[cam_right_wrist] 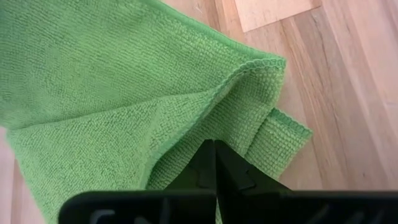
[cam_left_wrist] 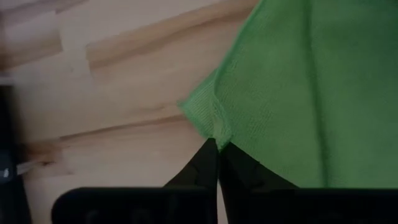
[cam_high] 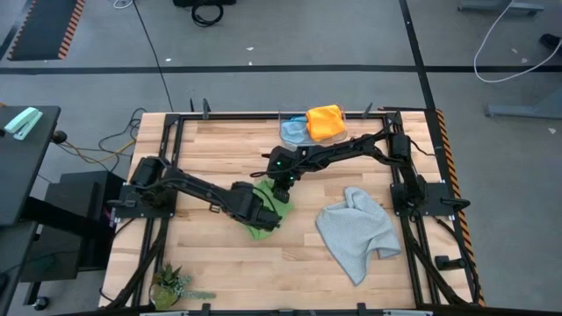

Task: Fold microfiber towels
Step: Fold the green microfiber cloth

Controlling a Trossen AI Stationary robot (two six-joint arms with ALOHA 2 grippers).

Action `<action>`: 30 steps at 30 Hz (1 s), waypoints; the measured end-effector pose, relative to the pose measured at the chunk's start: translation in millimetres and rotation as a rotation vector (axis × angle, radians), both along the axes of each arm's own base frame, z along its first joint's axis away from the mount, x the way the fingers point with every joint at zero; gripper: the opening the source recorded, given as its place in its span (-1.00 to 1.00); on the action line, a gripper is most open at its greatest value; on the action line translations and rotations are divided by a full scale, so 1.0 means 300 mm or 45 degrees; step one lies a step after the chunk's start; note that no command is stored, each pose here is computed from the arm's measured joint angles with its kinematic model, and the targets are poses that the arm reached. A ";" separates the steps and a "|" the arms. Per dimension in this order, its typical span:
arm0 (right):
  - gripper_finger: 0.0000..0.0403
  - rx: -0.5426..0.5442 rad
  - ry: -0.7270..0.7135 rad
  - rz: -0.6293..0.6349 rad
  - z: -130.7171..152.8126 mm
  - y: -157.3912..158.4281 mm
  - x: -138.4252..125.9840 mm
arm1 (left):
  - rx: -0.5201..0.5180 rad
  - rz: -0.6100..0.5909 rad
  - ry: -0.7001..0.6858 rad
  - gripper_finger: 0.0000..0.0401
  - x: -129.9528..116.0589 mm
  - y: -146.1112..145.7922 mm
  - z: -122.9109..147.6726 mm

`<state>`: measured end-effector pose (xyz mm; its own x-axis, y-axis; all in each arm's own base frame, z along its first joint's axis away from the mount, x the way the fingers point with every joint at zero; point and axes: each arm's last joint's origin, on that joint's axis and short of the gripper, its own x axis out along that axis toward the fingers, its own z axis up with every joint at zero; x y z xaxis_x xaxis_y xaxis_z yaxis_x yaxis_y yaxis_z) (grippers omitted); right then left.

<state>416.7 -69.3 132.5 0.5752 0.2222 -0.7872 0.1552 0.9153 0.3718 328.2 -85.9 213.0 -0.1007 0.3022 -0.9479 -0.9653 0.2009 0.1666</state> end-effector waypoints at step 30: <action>-1.00 0.022 0.005 -0.013 -0.001 -0.005 -0.002 | -0.111 -0.146 -0.587 -0.25 0.073 -0.147 0.033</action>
